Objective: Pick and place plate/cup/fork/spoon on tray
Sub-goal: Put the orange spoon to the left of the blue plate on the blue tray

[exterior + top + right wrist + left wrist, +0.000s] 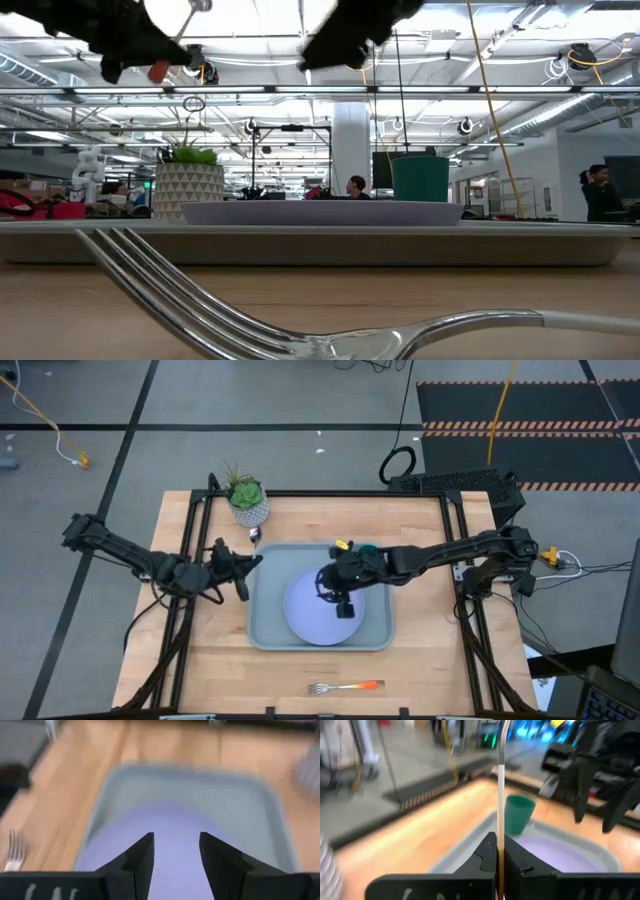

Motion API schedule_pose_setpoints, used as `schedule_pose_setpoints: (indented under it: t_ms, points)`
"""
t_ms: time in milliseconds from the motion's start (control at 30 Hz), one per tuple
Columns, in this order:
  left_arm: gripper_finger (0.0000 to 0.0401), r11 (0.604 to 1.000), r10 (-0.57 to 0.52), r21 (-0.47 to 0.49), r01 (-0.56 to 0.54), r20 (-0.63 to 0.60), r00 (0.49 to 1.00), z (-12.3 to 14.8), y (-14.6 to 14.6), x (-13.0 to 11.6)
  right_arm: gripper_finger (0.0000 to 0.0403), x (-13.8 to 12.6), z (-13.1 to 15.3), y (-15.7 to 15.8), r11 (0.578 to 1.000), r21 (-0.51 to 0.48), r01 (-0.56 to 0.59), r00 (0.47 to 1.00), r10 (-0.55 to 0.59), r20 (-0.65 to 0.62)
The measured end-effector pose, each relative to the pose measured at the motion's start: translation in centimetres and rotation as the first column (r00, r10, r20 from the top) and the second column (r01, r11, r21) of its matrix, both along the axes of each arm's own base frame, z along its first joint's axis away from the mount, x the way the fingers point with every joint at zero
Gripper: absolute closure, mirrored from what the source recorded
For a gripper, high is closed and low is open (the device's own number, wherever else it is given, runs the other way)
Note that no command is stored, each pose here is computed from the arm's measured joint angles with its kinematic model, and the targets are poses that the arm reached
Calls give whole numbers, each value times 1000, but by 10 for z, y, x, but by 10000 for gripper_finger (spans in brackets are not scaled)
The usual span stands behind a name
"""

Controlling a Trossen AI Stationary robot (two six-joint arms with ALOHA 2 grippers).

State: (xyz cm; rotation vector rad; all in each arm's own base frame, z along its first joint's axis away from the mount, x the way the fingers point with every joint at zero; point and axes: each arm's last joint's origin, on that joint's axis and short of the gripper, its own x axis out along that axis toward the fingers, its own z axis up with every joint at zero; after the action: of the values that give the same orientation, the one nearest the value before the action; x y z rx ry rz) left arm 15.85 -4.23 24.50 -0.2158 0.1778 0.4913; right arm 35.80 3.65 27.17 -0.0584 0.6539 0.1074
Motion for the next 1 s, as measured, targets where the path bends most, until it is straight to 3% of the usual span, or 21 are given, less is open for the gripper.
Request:
schedule_pose_setpoints:
  t_ms: [167,267,433,633,1000]
  points:
    - [400,976,48,-200,-88,-197,979,-6,-6,4,259,-23,-5,0,994,63,90,973,-74,-217]
    - [400,934,37,-330,-140,-299,954,-14,-12,12,259,-31,-7,3,989,82,122,960,-97,-262]
    - [400,850,48,-452,-271,-445,894,-35,-15,24,259,-41,-16,10,988,94,124,952,-92,-290]
    - [392,771,89,-485,-413,-559,824,-57,-9,30,259,-48,-32,18,990,92,108,940,-71,-333]
    - [384,719,9,-513,-468,-667,745,-87,-14,48,259,-45,-33,20,988,110,108,953,-71,-296]
